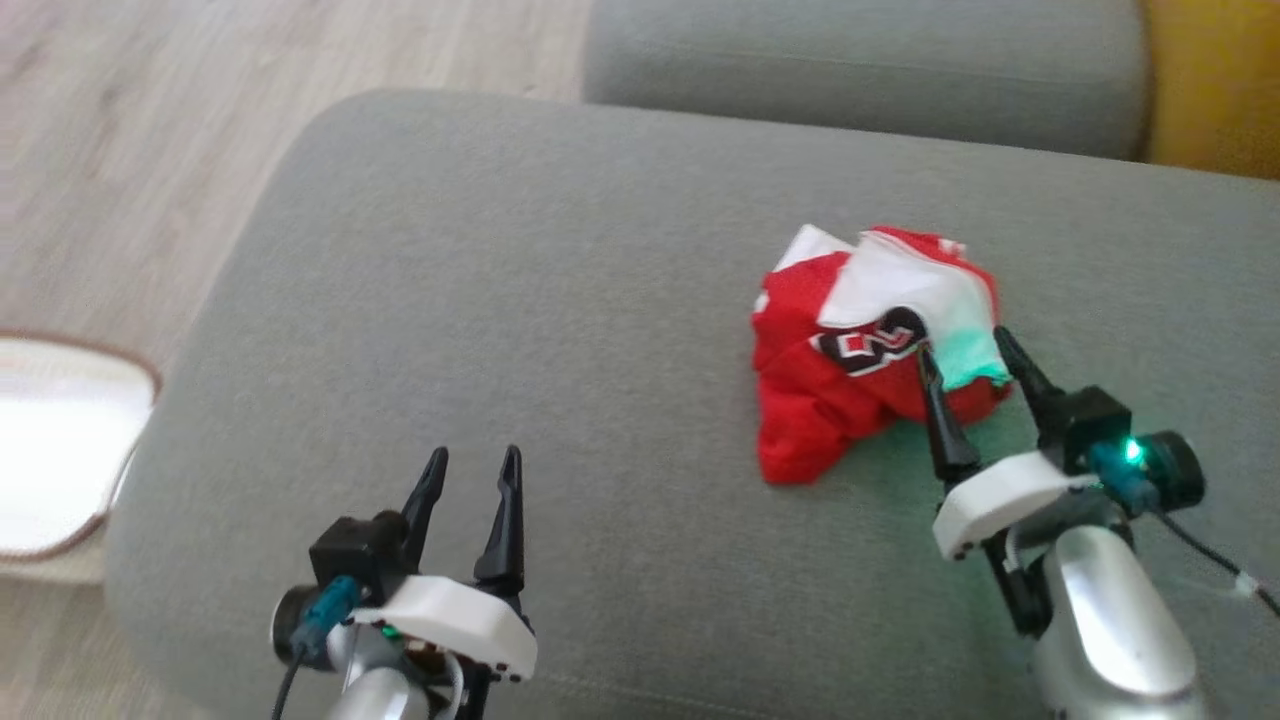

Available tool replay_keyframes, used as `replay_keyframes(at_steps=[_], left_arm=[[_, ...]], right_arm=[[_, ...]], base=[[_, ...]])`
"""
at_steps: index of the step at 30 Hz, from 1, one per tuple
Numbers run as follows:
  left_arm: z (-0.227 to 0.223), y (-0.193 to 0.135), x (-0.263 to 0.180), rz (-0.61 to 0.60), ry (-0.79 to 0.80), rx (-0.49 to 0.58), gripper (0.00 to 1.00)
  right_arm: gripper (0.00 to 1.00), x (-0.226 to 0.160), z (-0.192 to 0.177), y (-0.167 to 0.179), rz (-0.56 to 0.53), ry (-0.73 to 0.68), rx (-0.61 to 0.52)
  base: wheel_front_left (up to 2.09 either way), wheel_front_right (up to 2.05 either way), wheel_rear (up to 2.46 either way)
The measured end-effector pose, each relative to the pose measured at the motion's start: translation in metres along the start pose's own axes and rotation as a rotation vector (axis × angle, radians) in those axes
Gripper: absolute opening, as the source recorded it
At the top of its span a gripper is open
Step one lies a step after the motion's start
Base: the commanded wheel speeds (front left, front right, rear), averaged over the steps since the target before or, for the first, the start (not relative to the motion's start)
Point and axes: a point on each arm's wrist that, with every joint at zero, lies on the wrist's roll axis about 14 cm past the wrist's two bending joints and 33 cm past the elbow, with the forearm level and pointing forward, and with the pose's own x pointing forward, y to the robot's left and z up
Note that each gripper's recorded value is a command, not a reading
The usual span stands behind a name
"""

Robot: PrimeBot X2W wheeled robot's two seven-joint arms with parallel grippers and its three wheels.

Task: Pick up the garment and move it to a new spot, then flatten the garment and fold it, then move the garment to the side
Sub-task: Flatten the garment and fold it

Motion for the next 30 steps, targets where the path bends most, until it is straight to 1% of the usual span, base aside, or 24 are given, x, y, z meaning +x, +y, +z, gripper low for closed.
replay_keyframes(at_steps=[4,5,6,7,9,10,14,17,22,25,26,28,30], left_arm=[[0.000,0.016,-0.003,0.060,0.001,-0.013,1.00],[-0.001,0.020,-0.004,0.074,0.003,-0.014,1.00],[-0.001,0.023,-0.005,0.087,0.006,-0.014,1.00],[-0.002,0.027,-0.006,0.099,0.009,-0.011,1.00],[-0.004,0.032,-0.007,0.116,0.013,-0.006,1.00],[-0.004,0.033,-0.007,0.122,0.016,-0.005,1.00],[-0.004,0.031,-0.005,0.114,0.012,-0.007,1.00],[-0.004,0.025,-0.002,0.095,0.014,-0.006,1.00],[-0.007,0.020,0.004,0.076,0.020,-0.014,1.00],[-0.011,0.017,0.007,0.069,0.033,-0.019,1.00],[-0.012,0.015,0.009,0.063,0.038,-0.020,1.00],[-0.015,0.013,0.011,0.055,0.047,-0.015,1.00],[-0.018,0.011,0.013,0.045,0.057,-0.016,1.00]], right_arm=[[1.00,0.027,-0.020,0.000,0.015,0.079,-0.046],[0.87,0.033,-0.022,-0.001,0.012,0.088,-0.047],[0.61,0.038,-0.023,-0.002,0.009,0.092,-0.045],[0.61,0.043,-0.022,-0.004,0.005,0.088,-0.042],[0.11,0.053,-0.017,-0.007,-0.006,0.066,-0.027],[0.00,0.057,-0.013,-0.009,-0.015,0.051,-0.020],[0.00,0.062,0.003,-0.038,-0.096,0.009,-0.026],[0.00,0.057,0.009,-0.074,-0.180,0.004,-0.068],[0.00,0.034,0.011,-0.155,-0.357,0.072,-0.172],[0.00,0.022,0.005,-0.183,-0.415,0.122,-0.208],[0.24,0.019,0.001,-0.189,-0.431,0.144,-0.210],[1.00,0.012,-0.009,-0.198,-0.453,0.192,-0.210],[1.00,0.007,-0.014,-0.206,-0.474,0.210,-0.204]], base=[[0.00,0.00,0.00],[0.00,0.00,0.00],[0.00,0.00,0.00],[0.00,0.00,0.00],[0.00,0.00,0.00],[0.00,0.00,0.00],[0.00,0.00,0.00],[0.00,0.00,0.00],[0.00,0.00,0.00],[0.00,0.00,0.00],[0.00,0.00,0.00],[0.00,0.00,0.00],[0.00,0.00,0.00]])
